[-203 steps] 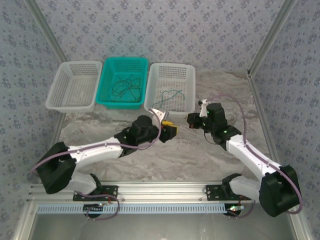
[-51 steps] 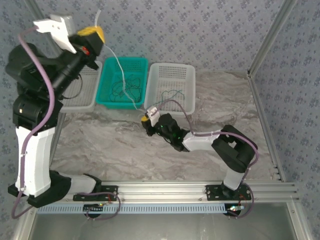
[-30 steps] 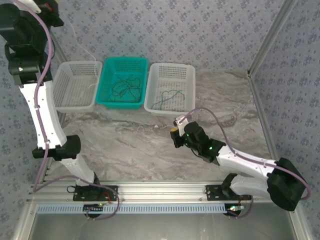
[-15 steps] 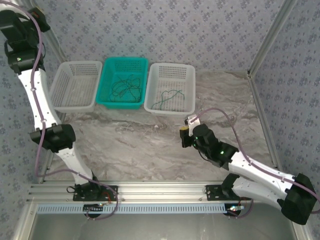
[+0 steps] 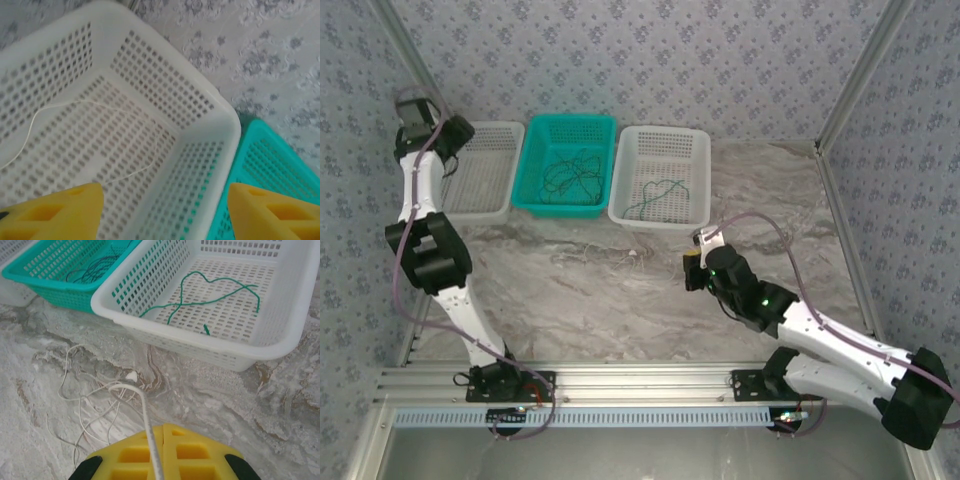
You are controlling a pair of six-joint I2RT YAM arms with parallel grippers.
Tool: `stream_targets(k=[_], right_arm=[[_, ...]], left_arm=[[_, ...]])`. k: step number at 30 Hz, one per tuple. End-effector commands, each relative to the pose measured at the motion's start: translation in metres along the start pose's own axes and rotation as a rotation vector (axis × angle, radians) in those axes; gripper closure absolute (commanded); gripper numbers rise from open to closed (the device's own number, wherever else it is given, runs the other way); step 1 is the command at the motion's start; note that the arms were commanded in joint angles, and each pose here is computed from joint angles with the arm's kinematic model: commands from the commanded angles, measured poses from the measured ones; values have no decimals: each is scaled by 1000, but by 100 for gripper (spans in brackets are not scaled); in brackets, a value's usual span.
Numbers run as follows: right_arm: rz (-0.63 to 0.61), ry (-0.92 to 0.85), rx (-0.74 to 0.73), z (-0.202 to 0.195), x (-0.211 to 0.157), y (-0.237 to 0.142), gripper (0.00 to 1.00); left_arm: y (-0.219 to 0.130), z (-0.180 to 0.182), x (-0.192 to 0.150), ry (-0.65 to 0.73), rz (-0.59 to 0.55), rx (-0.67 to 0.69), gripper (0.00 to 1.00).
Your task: Untangle the cables
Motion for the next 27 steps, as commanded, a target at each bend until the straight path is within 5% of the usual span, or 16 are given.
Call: stream_targets(k=[1, 4, 8, 17, 21, 27], right_arm=[[-20, 12, 32, 6, 18, -2, 100], [-29, 12, 75, 9, 25, -2, 100], [-38, -3, 129, 12, 39, -3, 100], [-126, -13, 251, 23, 84, -19, 100], [-149, 4, 273, 26, 97, -25, 100], [-196, 54, 336, 33, 113, -39, 100]], left_arm=[[-125, -83, 53, 23, -329, -317, 32], [-173, -121, 15, 140, -382, -476, 24], [-220, -180, -69, 477, -328, -681, 12], [-292, -232, -267, 999, 9, -1288, 6], [-287, -241, -322, 1044, 35, -1322, 6], [-254, -266, -375, 936, 21, -1331, 5]])
Point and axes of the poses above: each hand's point on the last joint's axis, 136 mm out from that joint toward the fingers, its own y axis out along the fingers, its own z axis along the line the jaws close on, x = y × z, the point moved 4 cm from there along -y, back along the fingers, and after that the axes turned 3 degrees about y, right-handed, at the moved point
